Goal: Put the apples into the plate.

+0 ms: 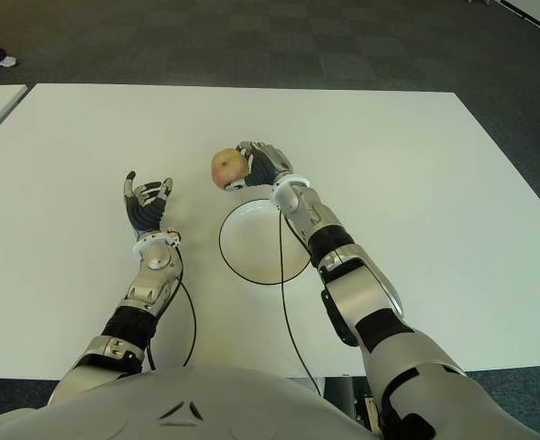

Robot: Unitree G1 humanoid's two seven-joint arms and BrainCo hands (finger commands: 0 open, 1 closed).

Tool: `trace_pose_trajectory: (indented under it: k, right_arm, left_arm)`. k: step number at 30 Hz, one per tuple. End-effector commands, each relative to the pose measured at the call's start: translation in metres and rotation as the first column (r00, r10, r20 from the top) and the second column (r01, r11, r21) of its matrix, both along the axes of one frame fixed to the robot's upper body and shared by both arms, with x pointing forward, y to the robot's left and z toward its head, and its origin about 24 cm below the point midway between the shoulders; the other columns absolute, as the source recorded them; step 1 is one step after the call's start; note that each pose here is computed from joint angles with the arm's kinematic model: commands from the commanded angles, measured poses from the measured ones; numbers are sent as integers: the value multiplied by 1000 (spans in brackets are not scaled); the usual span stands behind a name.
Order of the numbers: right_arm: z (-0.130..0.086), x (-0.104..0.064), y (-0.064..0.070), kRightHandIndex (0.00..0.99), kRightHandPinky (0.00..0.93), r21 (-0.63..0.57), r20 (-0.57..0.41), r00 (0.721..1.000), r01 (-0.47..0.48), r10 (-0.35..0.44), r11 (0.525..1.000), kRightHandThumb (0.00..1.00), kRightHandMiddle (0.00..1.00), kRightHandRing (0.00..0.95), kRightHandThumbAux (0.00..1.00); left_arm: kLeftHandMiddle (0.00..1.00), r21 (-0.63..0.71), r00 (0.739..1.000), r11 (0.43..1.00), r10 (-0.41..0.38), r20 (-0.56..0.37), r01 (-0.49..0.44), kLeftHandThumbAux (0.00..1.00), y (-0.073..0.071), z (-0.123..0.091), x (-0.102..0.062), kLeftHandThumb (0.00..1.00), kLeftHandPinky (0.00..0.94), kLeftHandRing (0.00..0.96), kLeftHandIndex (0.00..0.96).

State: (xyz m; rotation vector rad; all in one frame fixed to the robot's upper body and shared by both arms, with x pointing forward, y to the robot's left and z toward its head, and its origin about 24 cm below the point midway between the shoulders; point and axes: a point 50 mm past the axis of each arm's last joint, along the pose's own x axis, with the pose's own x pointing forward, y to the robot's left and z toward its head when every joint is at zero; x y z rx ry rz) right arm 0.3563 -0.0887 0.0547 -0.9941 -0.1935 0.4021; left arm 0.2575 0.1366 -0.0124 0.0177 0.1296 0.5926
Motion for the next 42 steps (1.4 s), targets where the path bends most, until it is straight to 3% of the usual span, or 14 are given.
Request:
trace_pose_trajectory:
  k: [1,18,42]
  right_arm:
    - [5,-2,-6,373,651,45,18,1000,11,-11,999,943,468,558,664]
    - [10,-22,-20,372,664,53,42,999,1,-3,999,943,472,560,663]
    - [0,-45,-47,382,669,54,15,1000,21,-22,998,946,465,560,662]
  left_arm:
    - [382,-131,999,991,-32,-35,27,680,-35,-4,-4,165,449,436,104]
    - [374,-110,998,993,-55,-37,51,638,-26,-9,-7,155,460,437,102]
    - [386,-104,998,993,-64,-20,61,652,-18,-11,-4,179,464,444,98]
